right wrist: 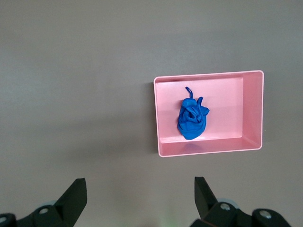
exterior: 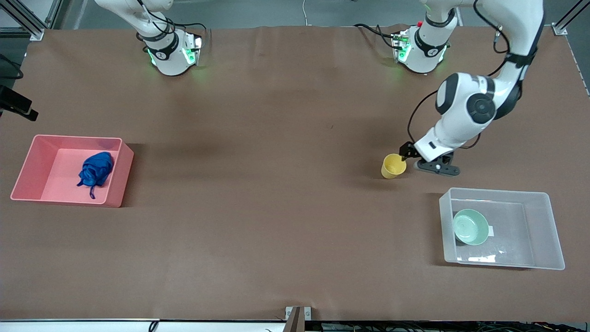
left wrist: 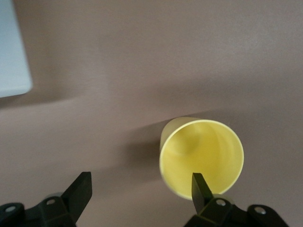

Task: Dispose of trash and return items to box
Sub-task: 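Move the left gripper to the yellow cup and grasp it, then carry the yellow cup with the left gripper into the green bowl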

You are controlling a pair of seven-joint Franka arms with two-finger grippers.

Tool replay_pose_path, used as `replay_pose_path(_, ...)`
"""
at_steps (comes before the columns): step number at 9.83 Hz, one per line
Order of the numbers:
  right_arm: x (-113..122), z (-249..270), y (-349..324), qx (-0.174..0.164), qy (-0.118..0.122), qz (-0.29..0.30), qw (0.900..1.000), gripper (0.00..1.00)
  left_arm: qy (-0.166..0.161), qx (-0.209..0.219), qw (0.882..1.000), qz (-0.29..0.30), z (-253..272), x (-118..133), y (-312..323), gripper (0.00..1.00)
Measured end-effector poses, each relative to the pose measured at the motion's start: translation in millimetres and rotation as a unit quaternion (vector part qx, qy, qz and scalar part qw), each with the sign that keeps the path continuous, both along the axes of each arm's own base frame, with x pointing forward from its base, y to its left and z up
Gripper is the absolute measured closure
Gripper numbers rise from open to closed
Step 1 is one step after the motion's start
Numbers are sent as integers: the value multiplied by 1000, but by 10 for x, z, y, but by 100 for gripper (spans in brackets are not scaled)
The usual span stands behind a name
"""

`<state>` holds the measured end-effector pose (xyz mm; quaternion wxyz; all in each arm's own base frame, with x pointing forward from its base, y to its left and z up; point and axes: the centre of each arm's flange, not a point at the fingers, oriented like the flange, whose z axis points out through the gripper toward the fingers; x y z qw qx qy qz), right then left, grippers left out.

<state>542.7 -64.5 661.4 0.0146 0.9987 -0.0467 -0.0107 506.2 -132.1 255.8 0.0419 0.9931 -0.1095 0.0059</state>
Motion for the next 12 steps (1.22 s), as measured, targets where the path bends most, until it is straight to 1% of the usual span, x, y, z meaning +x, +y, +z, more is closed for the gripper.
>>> replay_pose_path(1,-1,0,-12,0,0,10,1000,0,-1,-4,1000,-1,-136,3,-36,15)
replay_pose_path(2,-2,1,-24,0,0,13,1000,0,1,-7,1000,-1,-245,0,-43,27)
replay_pose_path(3,-2,1,-26,0,0,14,1000,0,7,-7,1000,8,-318,-10,-43,29)
replay_pose_path(5,-2,1,-26,0,0,16,1000,0,12,-8,1000,21,-356,-19,-58,60)
replay_pose_path(6,-2,1,-27,0,0,15,1000,0,8,-9,1000,19,-327,-9,-95,74)
replay_pose_path(7,-2,0,-33,0,0,15,1000,0,1,-11,1000,15,-260,9,-146,91)
replay_pose_path(8,-1,0,-35,1,0,15,1000,0,-9,-12,1000,12,-150,39,-169,97)
replay_pose_path(9,0,3,-35,1,-1,15,1000,0,-20,-12,1000,8,1,98,-144,97)
replay_pose_path(10,0,5,-36,1,-1,15,1000,0,-26,-8,1000,4,217,222,-37,97)
replay_pose_path(12,1,7,-38,1,-2,15,1000,0,-32,3,999,-3,749,624,425,97)
